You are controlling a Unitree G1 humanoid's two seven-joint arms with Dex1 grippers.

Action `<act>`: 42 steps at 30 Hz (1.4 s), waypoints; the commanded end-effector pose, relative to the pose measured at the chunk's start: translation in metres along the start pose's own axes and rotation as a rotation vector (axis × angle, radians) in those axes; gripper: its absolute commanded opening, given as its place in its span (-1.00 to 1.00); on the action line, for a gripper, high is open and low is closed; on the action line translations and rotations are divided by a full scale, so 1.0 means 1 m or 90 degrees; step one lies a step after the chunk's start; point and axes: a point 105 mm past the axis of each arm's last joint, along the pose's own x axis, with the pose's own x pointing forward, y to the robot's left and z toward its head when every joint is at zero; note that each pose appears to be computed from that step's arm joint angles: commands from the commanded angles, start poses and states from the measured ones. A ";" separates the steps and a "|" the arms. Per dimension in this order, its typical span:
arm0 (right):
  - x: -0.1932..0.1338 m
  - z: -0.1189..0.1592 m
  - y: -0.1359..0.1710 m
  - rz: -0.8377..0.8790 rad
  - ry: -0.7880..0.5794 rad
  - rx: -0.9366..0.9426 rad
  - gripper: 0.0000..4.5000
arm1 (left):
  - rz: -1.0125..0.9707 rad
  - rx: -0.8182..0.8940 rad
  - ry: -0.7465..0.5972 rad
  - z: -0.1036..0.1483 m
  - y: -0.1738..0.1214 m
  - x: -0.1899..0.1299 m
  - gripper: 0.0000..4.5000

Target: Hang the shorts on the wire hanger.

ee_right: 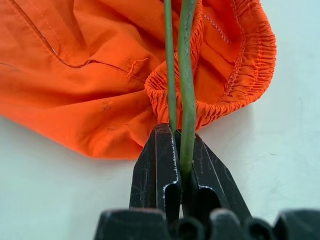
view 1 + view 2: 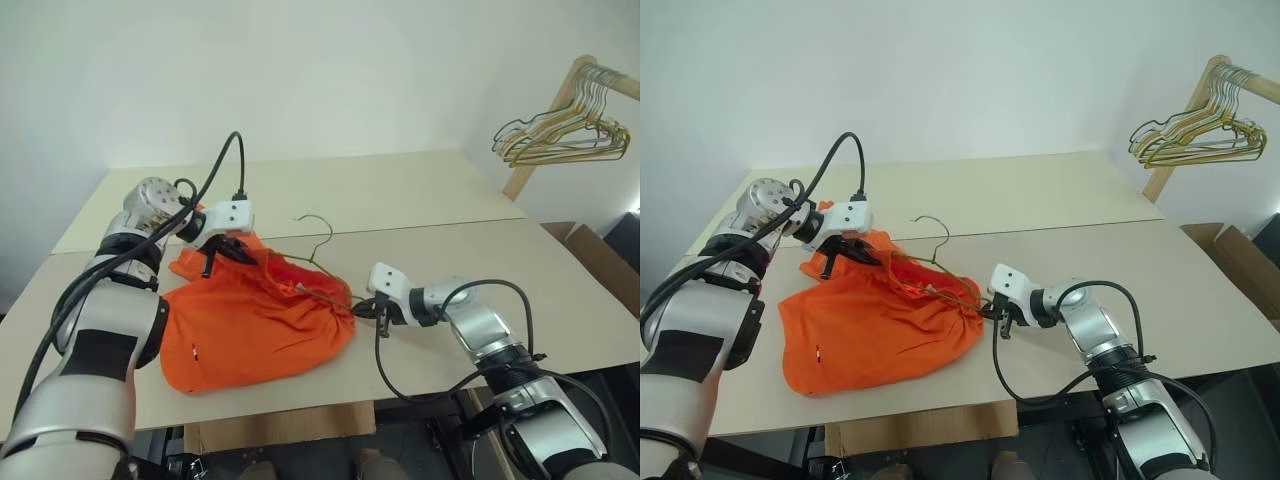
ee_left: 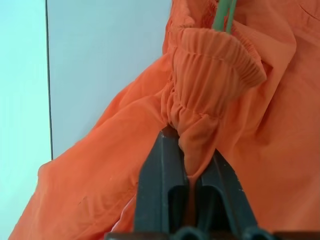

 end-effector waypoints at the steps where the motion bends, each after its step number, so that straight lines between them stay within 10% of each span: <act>1: -0.001 0.011 0.000 -0.010 -0.014 -0.050 -1.00 | 0.030 0.007 -0.022 0.006 0.006 -0.007 -0.99; 6: 0.002 0.015 -0.007 -0.059 -0.016 -0.090 -1.00 | 0.022 0.018 -0.013 0.004 0.005 -0.012 -0.99; 19: -0.034 0.018 -0.032 -0.161 -0.040 -0.063 0.94 | 0.122 0.089 -0.014 0.011 0.021 -0.043 -1.00; 28: -0.078 -0.011 -0.028 -0.161 -0.114 0.229 0.98 | 0.153 0.087 -0.081 0.029 0.029 -0.063 -1.00; 42: 0.014 0.022 0.000 -0.072 -0.220 0.283 0.98 | 0.170 0.113 -0.087 0.038 0.032 -0.081 -1.00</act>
